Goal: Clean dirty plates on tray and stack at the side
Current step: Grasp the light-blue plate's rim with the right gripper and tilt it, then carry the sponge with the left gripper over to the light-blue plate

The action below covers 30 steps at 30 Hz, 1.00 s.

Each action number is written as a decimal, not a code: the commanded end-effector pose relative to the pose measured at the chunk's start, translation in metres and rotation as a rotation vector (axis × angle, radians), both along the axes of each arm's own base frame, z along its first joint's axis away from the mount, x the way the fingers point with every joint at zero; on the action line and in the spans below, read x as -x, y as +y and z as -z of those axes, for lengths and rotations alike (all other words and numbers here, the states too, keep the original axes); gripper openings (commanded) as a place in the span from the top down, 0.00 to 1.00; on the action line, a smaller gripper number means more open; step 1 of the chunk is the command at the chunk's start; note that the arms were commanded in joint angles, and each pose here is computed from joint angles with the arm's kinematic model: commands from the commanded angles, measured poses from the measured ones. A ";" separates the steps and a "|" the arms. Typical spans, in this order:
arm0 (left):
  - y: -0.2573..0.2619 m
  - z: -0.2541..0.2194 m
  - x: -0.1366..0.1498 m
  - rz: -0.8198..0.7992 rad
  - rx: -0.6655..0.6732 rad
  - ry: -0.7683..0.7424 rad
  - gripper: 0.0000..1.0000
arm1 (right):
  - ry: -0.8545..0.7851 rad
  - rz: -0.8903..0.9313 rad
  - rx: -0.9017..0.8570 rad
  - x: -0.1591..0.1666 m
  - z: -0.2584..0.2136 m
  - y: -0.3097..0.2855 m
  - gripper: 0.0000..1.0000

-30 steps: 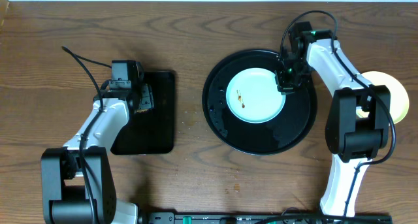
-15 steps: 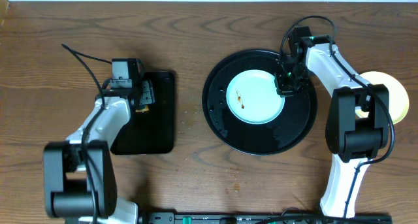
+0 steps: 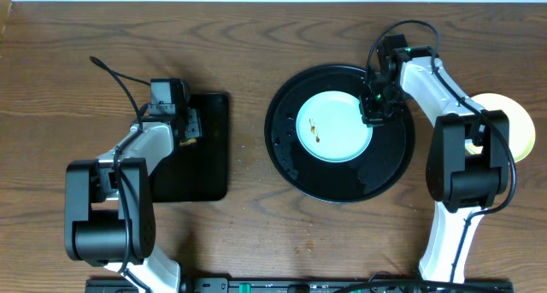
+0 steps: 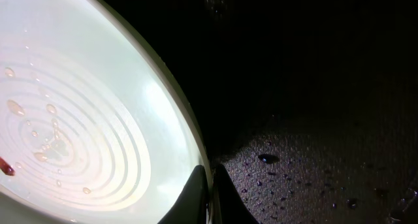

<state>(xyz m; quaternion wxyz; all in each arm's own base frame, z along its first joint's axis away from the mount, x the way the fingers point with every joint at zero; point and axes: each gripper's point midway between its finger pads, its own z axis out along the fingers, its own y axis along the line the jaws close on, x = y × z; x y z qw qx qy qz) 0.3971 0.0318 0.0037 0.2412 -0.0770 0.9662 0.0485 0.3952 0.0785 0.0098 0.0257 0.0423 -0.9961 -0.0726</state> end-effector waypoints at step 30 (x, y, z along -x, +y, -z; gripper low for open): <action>0.003 -0.109 0.006 -0.027 0.006 -0.178 0.93 | -0.062 0.015 -0.071 -0.006 0.010 0.014 0.99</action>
